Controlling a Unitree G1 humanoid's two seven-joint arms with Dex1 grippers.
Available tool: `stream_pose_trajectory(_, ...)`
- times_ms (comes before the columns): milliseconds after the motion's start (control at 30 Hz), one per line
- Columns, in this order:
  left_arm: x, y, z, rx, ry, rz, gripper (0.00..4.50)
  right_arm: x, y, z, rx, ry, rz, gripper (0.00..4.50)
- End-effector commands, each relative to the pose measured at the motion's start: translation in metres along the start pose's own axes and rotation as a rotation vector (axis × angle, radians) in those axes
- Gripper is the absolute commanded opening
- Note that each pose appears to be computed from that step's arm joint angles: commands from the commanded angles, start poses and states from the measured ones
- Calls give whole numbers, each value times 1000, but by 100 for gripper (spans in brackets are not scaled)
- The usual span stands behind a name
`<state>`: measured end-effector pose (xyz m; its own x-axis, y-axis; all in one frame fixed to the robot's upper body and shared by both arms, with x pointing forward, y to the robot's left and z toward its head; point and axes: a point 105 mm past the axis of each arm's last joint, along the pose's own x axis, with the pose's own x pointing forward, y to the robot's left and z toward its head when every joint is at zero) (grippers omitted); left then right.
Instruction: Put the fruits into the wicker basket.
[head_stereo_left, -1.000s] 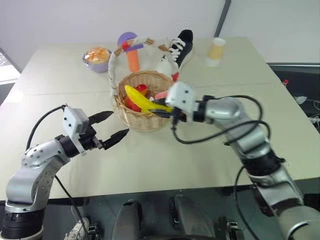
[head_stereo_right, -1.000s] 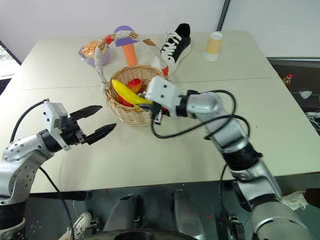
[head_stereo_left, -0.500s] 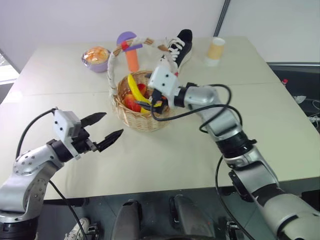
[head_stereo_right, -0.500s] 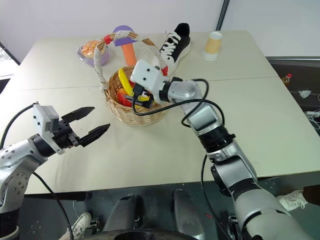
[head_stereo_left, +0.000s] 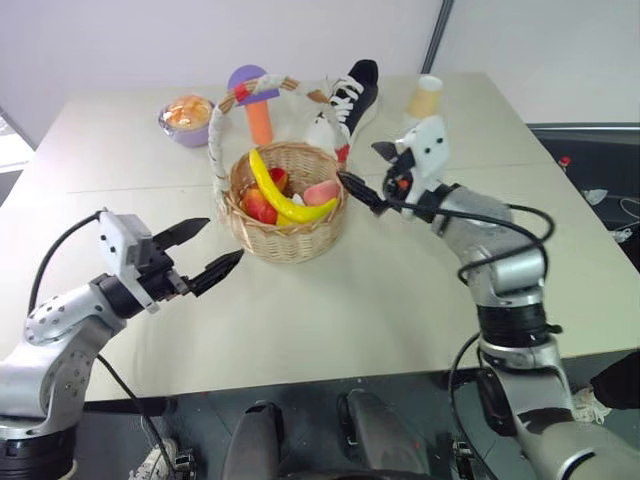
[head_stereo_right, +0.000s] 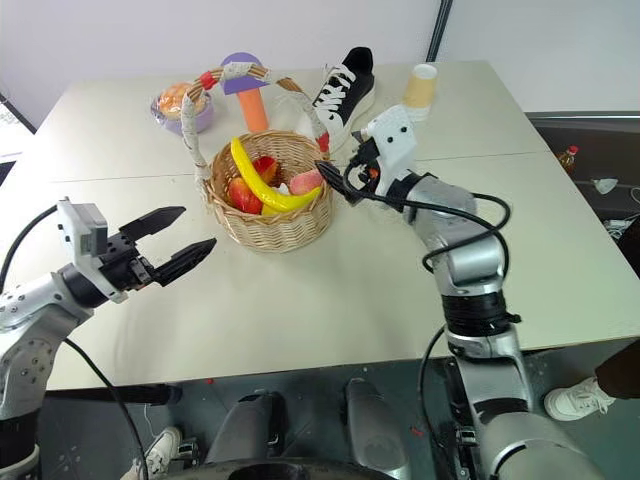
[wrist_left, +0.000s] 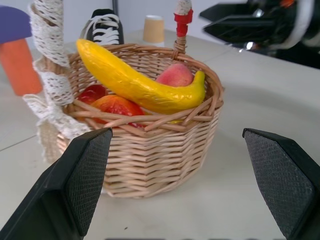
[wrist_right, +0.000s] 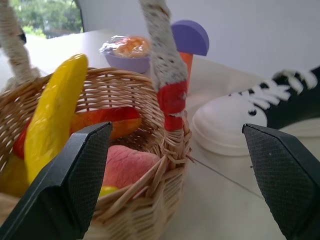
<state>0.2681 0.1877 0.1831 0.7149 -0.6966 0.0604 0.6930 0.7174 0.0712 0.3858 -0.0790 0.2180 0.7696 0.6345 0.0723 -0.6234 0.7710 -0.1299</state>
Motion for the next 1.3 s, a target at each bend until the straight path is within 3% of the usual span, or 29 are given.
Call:
stream_pose_trajectory(33, 3, -2, 11, 15, -42, -6, 450, 17, 1, 19, -9, -89, -13, 434)
stream_pose_trajectory(67, 4, -3, 10, 15, -42, -5, 450, 21, 0, 17, -14, -83, -16, 434)
stream_pose_trajectory(167, 5, -3, 11, 17, -49, 1, 450, 25, -3, 14, -12, -81, -32, 346)
stream_pose_trajectory(367, 6, -7, 10, 11, -56, 7, 450, 23, -1, 21, 28, -129, -20, 34)
stream_pose_trajectory(400, 6, -7, 10, 10, -57, 7, 450, 22, -2, 22, 26, -136, -29, 1)
stream_pose_trajectory(533, 11, -9, 10, 8, -66, -8, 450, 6, -16, 31, -9, -178, -101, 1)
stream_pose_trajectory(667, 15, -10, 12, 8, -75, -23, 450, -29, -50, 44, -91, -210, -241, 1)
stream_pose_trajectory(800, 21, -11, 12, 5, -72, -62, 450, -102, -112, 61, -237, -181, -510, 1)
stream_pose_trajectory(867, 24, -10, 11, 4, -70, -70, 450, -122, -129, 63, -255, -161, -592, 1)
stream_pose_trajectory(1000, 33, -7, 9, 5, -71, -82, 450, -170, -175, 48, -256, -64, -846, 1)
stream_pose_trajectory(1133, 38, -6, 8, 9, -74, -85, 450, -185, -192, 31, -192, -40, -943, 1)
stream_pose_trajectory(1300, 39, -2, 8, 20, -74, -83, 450, -189, -192, 27, -179, -52, -954, 249)
